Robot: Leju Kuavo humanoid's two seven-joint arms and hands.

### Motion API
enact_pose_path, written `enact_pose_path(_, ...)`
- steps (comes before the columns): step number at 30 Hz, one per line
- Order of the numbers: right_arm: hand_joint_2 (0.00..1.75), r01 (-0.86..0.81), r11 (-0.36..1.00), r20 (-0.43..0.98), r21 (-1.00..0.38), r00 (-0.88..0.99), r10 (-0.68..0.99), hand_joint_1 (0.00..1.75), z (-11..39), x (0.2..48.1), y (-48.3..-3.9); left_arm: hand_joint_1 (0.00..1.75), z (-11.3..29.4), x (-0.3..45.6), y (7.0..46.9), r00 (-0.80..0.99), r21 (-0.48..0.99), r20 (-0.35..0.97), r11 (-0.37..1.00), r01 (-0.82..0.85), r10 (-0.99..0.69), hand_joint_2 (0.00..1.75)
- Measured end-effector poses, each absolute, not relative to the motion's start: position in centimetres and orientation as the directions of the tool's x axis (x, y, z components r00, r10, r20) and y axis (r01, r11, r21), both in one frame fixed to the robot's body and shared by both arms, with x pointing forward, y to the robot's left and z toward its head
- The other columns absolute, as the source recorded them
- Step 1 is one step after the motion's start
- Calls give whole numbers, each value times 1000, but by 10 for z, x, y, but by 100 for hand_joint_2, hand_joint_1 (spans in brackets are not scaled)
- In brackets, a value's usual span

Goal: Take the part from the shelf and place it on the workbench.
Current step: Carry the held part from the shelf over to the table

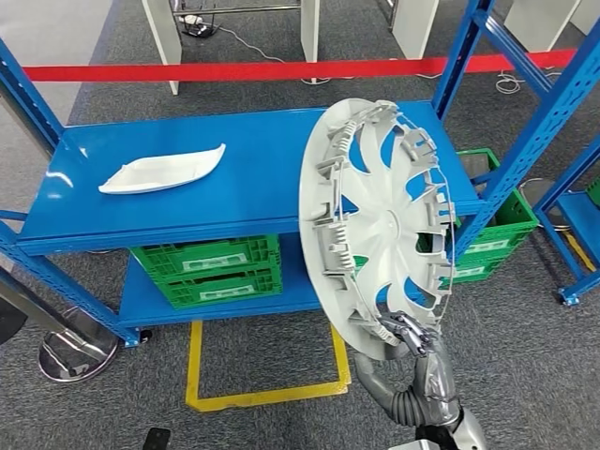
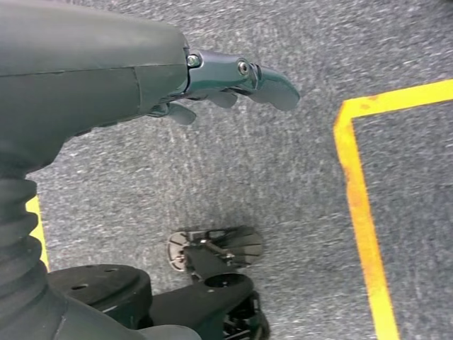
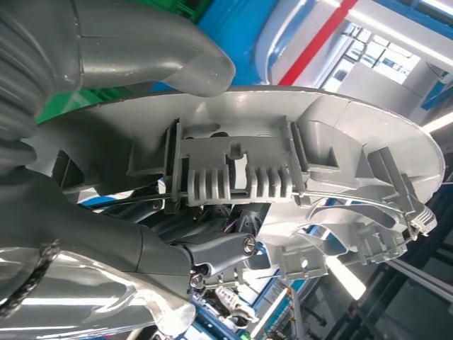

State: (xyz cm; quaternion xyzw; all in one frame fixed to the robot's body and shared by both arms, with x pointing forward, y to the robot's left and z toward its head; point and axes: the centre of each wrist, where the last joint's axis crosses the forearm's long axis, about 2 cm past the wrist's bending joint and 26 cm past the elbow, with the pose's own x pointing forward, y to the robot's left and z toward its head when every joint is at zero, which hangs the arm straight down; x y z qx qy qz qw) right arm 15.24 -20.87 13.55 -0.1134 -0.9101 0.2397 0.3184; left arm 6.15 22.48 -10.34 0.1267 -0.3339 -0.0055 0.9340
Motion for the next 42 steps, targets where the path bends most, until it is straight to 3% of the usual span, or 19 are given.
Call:
enact_pose_path(17, 175, 58, 889, 542, -454, -774, 328, 175, 137, 155, -206, 0, -104, 60, 227, 787, 246, 609, 967, -72, -96, 175)
enact_pose_path(26, 175, 179, 865, 450, -469, -794, 409, 175, 143, 158, -205, 0, -103, 64, 224, 784, 268, 610, 961, -68, -114, 175)
enact_pose_path(42, 175, 234, 877, 460, -419, -778, 428, 175, 147, 149, -202, 0, -103, 69, 236, 790, 294, 597, 954, -57, -137, 175)
